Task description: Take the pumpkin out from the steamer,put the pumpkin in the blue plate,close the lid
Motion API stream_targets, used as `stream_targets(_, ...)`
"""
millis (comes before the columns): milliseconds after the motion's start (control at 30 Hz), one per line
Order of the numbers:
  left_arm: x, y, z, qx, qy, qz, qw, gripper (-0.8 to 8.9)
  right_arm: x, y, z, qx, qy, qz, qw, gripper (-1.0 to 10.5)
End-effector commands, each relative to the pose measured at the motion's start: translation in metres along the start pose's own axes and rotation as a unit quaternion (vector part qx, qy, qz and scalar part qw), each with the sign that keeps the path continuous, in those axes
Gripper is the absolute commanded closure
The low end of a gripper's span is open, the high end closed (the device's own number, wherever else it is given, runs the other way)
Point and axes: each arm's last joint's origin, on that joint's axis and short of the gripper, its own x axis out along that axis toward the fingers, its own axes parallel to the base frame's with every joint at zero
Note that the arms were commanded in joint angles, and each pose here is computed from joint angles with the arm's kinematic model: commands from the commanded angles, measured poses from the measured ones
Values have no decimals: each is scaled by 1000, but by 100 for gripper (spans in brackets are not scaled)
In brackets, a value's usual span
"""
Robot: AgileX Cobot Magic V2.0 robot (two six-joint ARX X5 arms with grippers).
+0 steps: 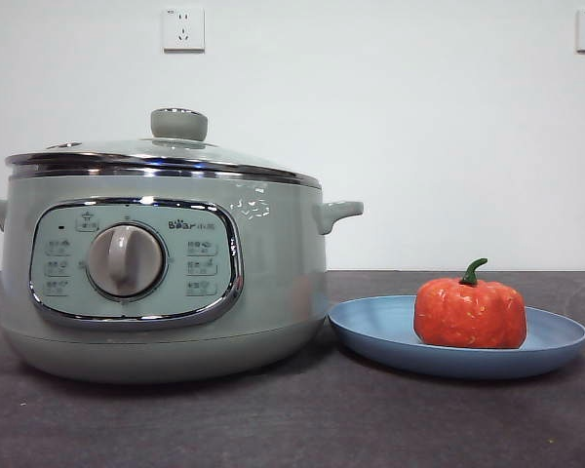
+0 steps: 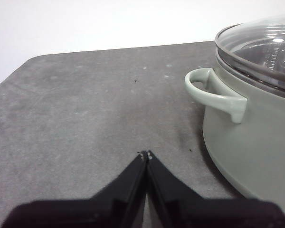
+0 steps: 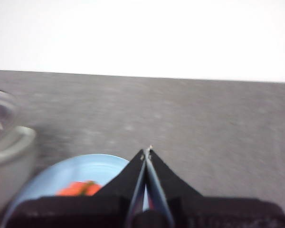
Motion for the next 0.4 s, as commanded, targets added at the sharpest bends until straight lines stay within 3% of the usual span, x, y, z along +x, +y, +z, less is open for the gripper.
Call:
stream_targets(33,1,0,-5,-4,7,1,1000,816,6,-5,-27,-1,-2,-9,1000,946)
stream_targets(233,1,0,-5,-4,7,1,1000,816,12,-11,-66,11,26,-38,999,946)
stream_targets(400,1,0,-5,-4,7,1,1000,816,13,-11,-79,15,27,-41,999,946)
